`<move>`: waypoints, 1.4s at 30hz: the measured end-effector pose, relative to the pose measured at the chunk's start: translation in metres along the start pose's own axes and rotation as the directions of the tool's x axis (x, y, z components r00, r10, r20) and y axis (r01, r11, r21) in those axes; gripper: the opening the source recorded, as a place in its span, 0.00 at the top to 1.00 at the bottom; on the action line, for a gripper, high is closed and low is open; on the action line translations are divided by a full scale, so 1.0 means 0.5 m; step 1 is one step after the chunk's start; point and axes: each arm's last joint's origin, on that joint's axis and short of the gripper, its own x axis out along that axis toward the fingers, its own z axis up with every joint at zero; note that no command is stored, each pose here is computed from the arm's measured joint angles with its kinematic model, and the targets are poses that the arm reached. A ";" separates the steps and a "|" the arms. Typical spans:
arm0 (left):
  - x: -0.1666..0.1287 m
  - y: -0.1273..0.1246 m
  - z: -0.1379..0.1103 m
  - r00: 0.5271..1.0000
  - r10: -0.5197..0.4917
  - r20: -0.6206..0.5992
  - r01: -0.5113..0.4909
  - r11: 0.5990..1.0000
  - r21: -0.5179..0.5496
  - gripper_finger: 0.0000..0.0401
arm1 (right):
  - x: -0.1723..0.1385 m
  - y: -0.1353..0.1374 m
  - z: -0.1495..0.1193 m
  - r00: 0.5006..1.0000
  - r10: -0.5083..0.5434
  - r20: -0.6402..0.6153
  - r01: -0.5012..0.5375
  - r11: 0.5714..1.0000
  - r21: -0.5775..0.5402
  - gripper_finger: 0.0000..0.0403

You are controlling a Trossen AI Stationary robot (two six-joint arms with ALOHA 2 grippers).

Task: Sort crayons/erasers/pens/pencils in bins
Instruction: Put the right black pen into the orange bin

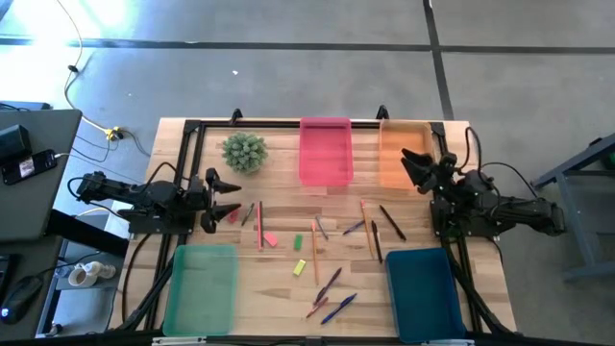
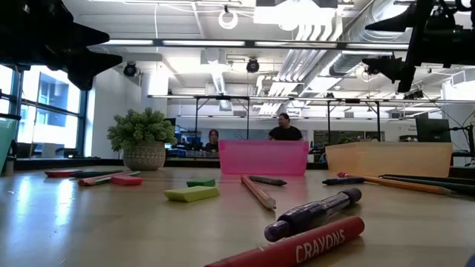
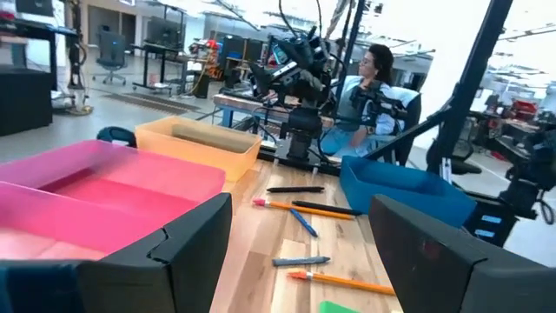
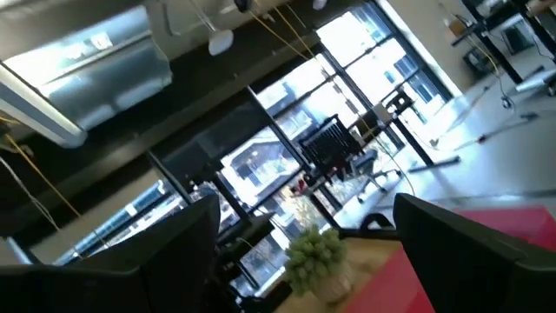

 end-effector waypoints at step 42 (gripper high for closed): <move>0.000 0.001 0.005 0.999 0.022 0.029 -0.015 0.978 -0.209 0.35 | 0.066 0.076 0.032 0.270 -0.409 -0.872 0.488 0.839 -0.242 0.17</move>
